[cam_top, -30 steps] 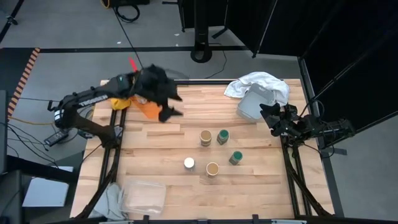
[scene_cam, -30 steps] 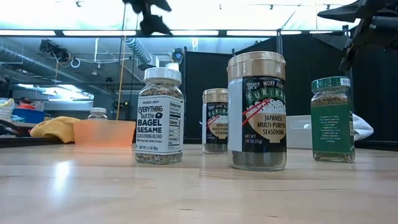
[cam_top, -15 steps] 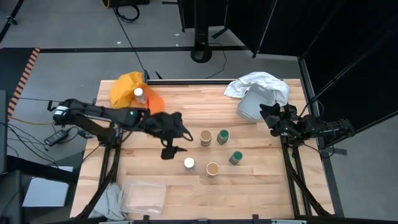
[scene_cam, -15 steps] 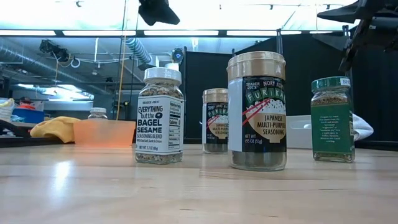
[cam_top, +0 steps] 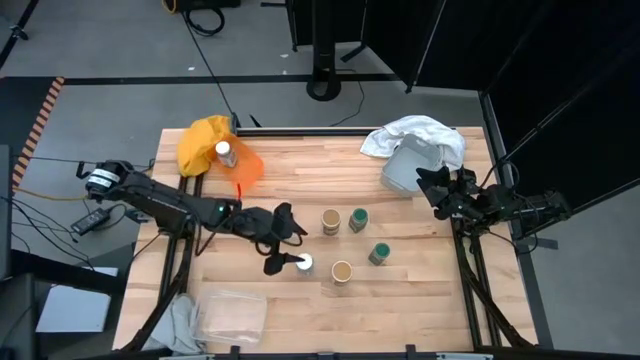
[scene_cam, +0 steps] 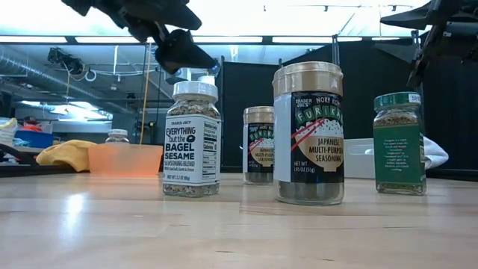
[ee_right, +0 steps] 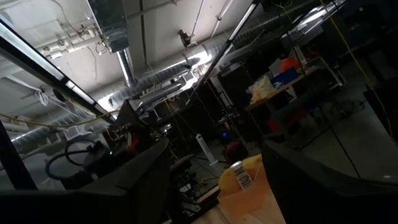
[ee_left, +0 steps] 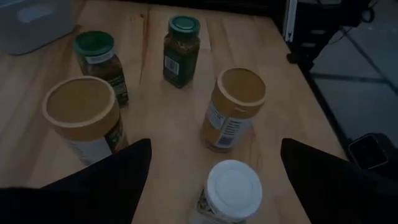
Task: Sort spices by type
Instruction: Put the white seasoning bottle into the orange bin
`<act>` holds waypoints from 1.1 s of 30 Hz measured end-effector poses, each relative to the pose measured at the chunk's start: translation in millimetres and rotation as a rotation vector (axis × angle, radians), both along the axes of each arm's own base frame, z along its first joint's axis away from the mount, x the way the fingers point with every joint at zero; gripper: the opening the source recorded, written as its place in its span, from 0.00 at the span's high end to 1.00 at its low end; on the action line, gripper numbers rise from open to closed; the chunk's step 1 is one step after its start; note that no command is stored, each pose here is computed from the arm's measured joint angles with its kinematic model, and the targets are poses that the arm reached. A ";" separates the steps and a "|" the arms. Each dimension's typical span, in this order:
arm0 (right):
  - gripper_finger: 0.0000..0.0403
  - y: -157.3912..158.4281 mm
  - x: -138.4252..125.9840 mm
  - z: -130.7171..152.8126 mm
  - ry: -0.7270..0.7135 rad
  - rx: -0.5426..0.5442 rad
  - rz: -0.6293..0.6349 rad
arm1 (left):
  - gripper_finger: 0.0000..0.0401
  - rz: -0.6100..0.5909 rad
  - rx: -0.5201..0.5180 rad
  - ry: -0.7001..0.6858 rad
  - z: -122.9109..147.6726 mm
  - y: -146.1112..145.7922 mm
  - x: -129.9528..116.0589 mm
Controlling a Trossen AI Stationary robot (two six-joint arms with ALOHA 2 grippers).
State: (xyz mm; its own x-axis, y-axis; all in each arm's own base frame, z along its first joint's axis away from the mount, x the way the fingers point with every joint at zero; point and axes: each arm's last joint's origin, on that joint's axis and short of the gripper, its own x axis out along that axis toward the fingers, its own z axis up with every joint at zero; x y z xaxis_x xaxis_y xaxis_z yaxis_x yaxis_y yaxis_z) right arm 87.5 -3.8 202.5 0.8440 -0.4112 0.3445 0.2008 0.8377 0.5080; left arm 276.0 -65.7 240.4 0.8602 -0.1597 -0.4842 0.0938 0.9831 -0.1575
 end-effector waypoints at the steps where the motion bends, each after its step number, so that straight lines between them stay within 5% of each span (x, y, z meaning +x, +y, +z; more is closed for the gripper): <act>1: 0.35 0.0 0.0 0.0 0.000 0.000 0.000 | 0.09 0.001 0.012 -0.004 -1.5 -2.6 -1.1; 12: 0.35 0.1 1.2 -2.8 0.026 0.011 0.005 | 0.09 -0.035 0.143 0.058 -36.0 -28.5 9.4; 24: 0.35 0.1 1.7 -3.6 0.032 0.019 0.004 | 0.10 -0.060 0.102 0.110 -75.7 -36.6 28.9; 28: 0.35 0.0 1.7 -3.6 0.031 0.020 0.002 | 0.18 -0.065 0.076 0.127 -81.3 -37.3 30.6; 33: 0.35 0.0 1.7 -3.6 0.031 0.020 0.001 | 0.39 -0.049 0.084 0.131 -81.7 -36.1 30.7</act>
